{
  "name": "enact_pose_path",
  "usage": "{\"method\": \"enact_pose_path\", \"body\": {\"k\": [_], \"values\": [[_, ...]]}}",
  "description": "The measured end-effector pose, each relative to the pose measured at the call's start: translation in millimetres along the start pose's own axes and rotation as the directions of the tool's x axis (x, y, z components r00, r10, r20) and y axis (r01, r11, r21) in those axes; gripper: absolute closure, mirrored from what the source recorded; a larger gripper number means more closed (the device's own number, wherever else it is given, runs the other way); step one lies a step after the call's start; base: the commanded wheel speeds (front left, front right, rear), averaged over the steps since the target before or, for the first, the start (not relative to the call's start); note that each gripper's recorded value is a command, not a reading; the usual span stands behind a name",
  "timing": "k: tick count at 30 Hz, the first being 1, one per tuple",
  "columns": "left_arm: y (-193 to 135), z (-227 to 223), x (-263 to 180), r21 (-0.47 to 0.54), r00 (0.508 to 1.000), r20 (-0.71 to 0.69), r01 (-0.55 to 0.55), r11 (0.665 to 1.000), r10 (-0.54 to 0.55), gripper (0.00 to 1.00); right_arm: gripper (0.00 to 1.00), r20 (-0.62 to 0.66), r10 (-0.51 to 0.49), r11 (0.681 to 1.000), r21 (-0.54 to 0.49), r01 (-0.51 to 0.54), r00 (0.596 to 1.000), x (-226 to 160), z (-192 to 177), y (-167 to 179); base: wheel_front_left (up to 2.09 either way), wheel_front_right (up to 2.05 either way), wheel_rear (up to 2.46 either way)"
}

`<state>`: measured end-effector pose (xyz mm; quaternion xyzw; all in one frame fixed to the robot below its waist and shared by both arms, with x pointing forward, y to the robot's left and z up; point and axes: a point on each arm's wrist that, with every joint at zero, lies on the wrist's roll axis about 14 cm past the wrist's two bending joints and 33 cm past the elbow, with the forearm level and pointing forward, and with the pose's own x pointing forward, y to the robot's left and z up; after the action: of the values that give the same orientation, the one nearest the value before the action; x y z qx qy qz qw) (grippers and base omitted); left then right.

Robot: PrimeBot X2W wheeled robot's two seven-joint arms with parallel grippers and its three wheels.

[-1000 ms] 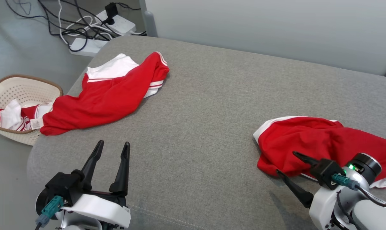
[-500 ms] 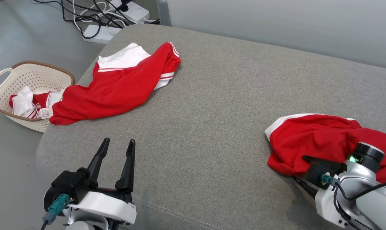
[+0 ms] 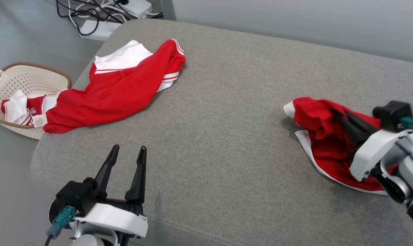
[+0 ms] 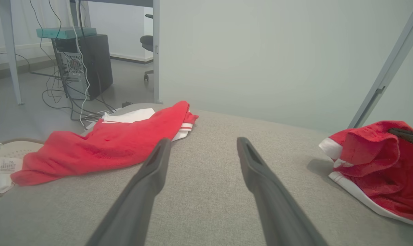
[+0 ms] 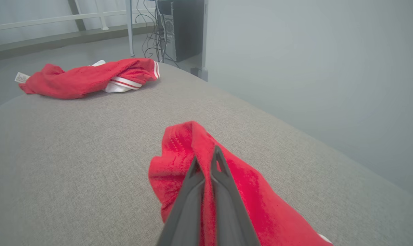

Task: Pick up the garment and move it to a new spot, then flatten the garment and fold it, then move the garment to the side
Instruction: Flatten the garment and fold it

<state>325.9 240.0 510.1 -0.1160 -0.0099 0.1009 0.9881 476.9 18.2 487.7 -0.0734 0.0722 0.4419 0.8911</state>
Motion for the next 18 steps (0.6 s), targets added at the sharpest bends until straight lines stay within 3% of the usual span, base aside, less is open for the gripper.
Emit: {"method": "enact_pose_path", "body": {"k": [3,8,9,10,11,12,18], "values": [[-2.2,-4.1,3.8,0.0,1.0,-0.011,0.004,1.0,-0.004,0.0,1.0,0.012,-0.107,0.983,0.148,0.104,0.994,-0.7,-1.5,-31.9,0.0,0.0,0.0],[-7.7,-2.0,14.9,0.003,1.0,-0.004,0.022,1.0,-0.022,0.0,1.0,-0.039,-0.265,0.915,0.304,0.264,0.963,-7.4,-22.0,-82.8,0.0,0.0,0.0],[-10.9,-2.1,17.6,0.0,0.999,-0.002,0.033,0.999,-0.033,0.0,0.98,-0.058,-0.298,0.89,0.345,0.299,0.953,-8.2,-31.1,-91.7,0.0,0.0,0.0],[-11.1,-3.1,18.2,0.0,0.999,-0.004,0.033,0.999,-0.033,0.0,0.72,-0.071,-0.303,0.883,0.354,0.308,0.95,-7.5,-35.6,-93.1,0.0,0.0,0.0],[-11.2,-4.9,18.3,0.0,0.999,-0.009,0.032,0.999,-0.032,0.0,0.56,-0.081,-0.313,0.871,0.373,0.32,0.946,-6.9,-39.4,-95.1,0.0,0.0,0.0],[-11.6,-6.8,18.2,-0.002,0.999,-0.015,0.032,0.999,-0.033,0.0,0.0,-0.092,-0.323,0.857,0.394,0.332,0.942,-6.6,-43.3,-96.5,0.0,0.0,0.0],[-13.5,-10.2,19.5,0.002,0.999,-0.025,0.045,0.999,-0.045,0.0,0.0,-0.027,-0.346,0.854,0.405,0.327,0.938,-5.2,-32.2,-97.2,0.0,0.0,0.0]]}}
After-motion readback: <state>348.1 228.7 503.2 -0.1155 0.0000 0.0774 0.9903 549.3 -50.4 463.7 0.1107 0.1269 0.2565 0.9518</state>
